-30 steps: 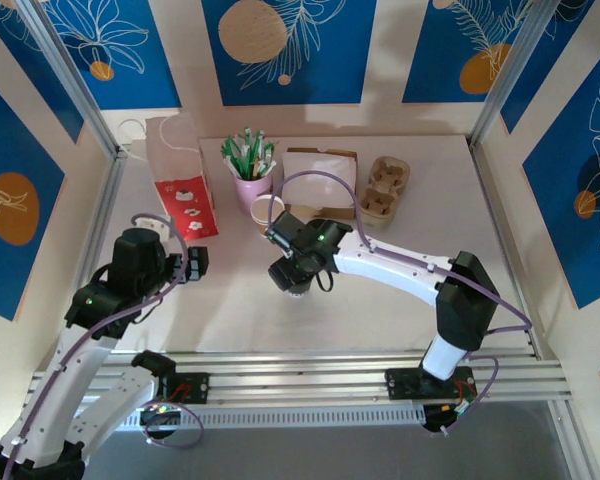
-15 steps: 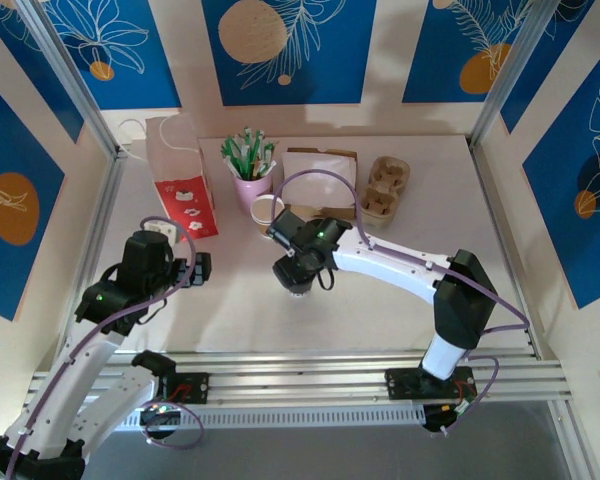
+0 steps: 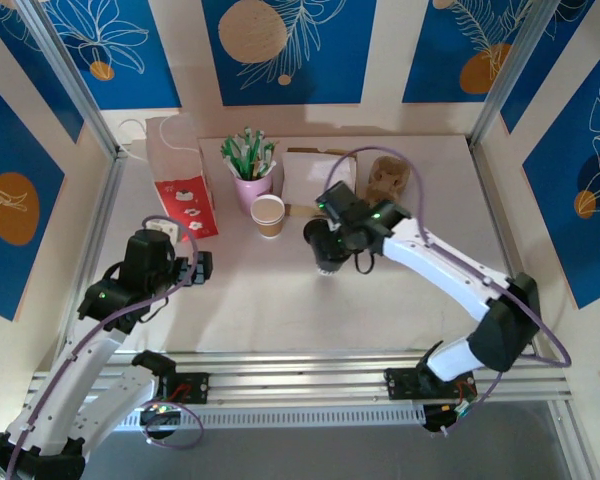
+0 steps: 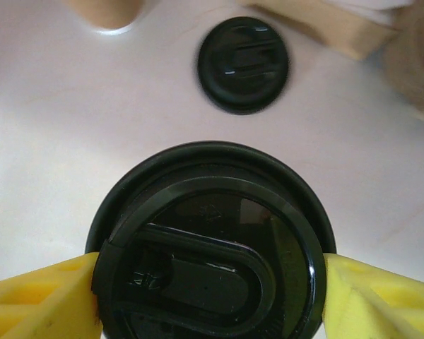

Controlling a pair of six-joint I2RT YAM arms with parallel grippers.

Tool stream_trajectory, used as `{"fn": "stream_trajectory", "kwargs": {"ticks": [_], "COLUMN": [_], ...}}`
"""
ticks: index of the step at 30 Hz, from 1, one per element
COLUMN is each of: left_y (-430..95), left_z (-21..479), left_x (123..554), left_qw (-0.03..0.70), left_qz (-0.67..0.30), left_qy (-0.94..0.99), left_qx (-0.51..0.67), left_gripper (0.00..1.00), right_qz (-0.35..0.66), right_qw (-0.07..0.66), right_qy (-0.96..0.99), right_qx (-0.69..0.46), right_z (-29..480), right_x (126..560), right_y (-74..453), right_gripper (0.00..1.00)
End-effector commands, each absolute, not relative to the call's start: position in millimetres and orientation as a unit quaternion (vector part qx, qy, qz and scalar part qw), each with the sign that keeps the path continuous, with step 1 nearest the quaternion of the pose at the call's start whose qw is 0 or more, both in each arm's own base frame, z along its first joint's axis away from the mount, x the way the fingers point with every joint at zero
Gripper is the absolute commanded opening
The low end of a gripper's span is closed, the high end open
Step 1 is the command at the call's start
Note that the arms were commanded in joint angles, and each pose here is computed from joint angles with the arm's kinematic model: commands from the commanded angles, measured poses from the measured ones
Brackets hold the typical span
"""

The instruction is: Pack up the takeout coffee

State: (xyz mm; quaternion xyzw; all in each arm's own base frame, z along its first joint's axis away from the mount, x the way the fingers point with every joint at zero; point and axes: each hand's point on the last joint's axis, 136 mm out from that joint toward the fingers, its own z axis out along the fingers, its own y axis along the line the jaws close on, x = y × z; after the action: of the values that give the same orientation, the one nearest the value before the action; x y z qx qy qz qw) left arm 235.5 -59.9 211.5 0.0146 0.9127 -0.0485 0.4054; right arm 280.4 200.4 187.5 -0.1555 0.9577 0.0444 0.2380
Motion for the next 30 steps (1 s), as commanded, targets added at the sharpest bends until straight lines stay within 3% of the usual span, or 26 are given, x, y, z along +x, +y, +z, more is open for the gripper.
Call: {"fn": "stream_trajectory", "kwargs": {"ticks": [1,17,30], "left_y": [-63,-69,-68], "left_z": [208,207,209], "left_x": [237,237,235], "left_qw": [0.403,0.404,0.408], "left_qz": [-0.057,-0.075,-0.075], "left_qy": [0.913,0.911,0.910], "left_qx": [0.019,0.027,0.026], "left_gripper": [1.00,1.00,1.00], "right_qz": [0.025,-0.067,-0.066], "right_qw": [0.231,0.263,0.221], "right_qy": [0.968,0.946,0.938], "right_qx": [-0.093,0.179,0.257], "right_z": [193,192,162], "right_x": [276,324,348], "right_y": [156,-7,-50], "right_gripper": [0.72,0.72,0.73]}}
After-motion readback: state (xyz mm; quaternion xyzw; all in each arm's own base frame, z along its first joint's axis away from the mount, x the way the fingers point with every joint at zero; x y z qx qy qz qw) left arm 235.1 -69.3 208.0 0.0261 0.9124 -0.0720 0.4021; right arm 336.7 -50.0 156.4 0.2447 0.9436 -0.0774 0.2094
